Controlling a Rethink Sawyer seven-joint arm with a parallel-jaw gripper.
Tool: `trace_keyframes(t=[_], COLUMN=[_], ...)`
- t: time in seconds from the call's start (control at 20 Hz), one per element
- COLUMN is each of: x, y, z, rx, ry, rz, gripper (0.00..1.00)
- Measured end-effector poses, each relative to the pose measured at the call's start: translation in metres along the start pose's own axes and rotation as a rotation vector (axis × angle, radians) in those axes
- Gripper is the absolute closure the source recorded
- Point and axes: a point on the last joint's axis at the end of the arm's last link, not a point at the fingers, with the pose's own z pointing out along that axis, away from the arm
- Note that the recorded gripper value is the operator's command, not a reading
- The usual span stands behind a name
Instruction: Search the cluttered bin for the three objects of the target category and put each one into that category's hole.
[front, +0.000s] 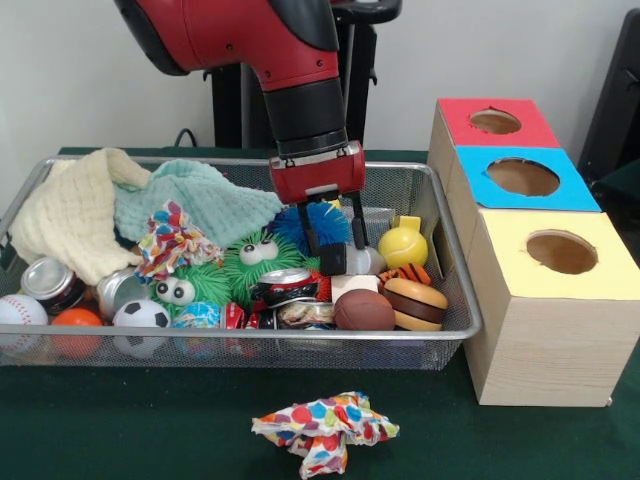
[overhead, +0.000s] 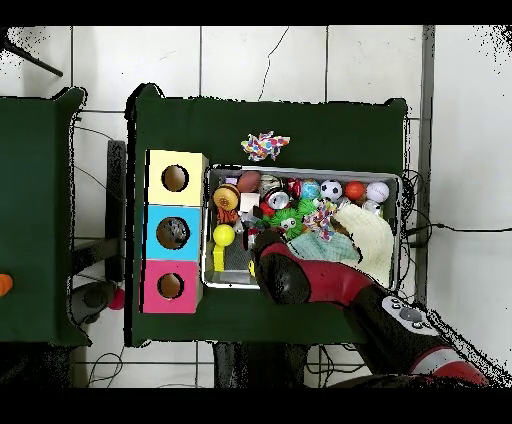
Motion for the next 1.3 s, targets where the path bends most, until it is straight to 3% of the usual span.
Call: trace_keyframes(t=[0.3,0.6,0.8,0.85,1.3], x=[0.006,0.011,0.013,0.013,0.013], y=[0.002,0.020,0.020,0.019,0.019], z=[0.012,0.030,0.031,0.031,0.032], rx=[-0.003,0.009,0.011,0.010,0.013], ry=[-0.039,-0.135,-0.143,-0.143,-0.145], rz=[0.006,-0.041,-0.041,-0.038,-0.039], gripper=[0.00,0.00,0.00,1.00,1.00])
